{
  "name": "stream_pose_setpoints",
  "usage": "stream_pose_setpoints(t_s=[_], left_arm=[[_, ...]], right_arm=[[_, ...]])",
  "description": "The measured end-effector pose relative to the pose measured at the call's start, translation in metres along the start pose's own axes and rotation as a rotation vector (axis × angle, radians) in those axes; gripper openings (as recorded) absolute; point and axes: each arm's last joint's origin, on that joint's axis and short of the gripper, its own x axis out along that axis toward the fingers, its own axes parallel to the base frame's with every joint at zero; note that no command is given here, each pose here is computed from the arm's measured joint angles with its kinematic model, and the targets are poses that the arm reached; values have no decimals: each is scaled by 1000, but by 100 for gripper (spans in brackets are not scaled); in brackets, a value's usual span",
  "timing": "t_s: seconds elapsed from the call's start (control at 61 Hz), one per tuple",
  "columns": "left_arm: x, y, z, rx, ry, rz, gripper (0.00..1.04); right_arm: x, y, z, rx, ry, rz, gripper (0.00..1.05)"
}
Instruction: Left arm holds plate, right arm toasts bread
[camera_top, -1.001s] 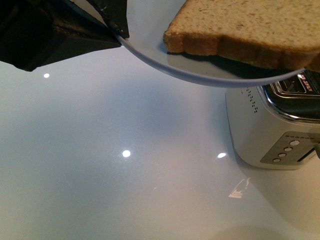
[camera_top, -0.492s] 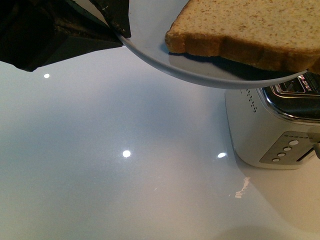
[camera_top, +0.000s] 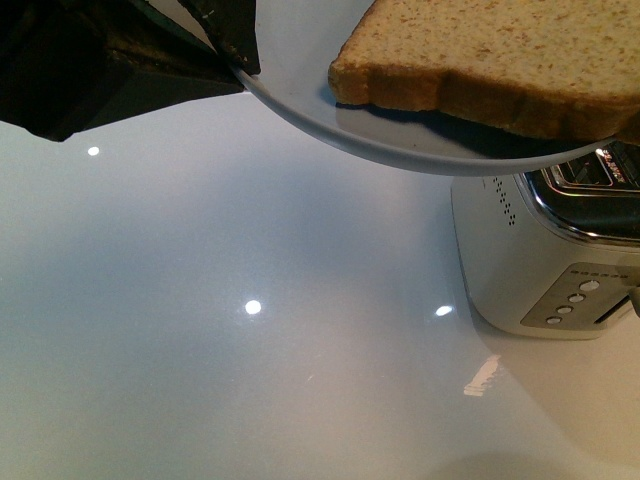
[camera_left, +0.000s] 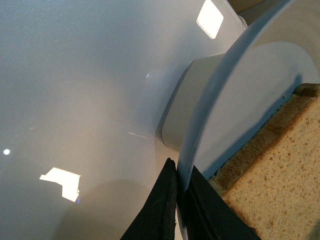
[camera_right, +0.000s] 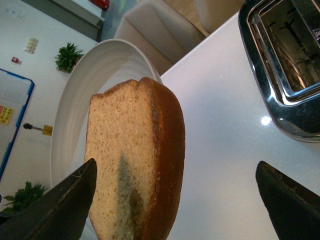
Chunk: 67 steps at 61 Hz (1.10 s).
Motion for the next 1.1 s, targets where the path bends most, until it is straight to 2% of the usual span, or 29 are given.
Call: stream_pose_setpoints(t_s=[0.394, 0.459, 0.689, 0.87, 0.968, 1.099], left_arm=[[0, 0, 0, 2, 0, 0, 3], [0, 0, 0, 2, 1, 0, 3], [0, 0, 0, 1, 0, 0, 3], [0, 0, 0, 1, 0, 0, 3], [0, 0, 0, 1, 1, 0, 3], [0, 0, 0, 1, 0, 0, 3]], right_arm=[[1, 3, -3, 5, 17, 12, 9], [1, 5, -1, 6, 13, 18, 3], [-11, 24, 18, -58, -63, 68, 3], [-37, 52, 61, -184, -277, 92, 3], [-46, 60, 82, -288, -379, 39, 3], [-44, 63, 102, -473, -468, -87, 3]])
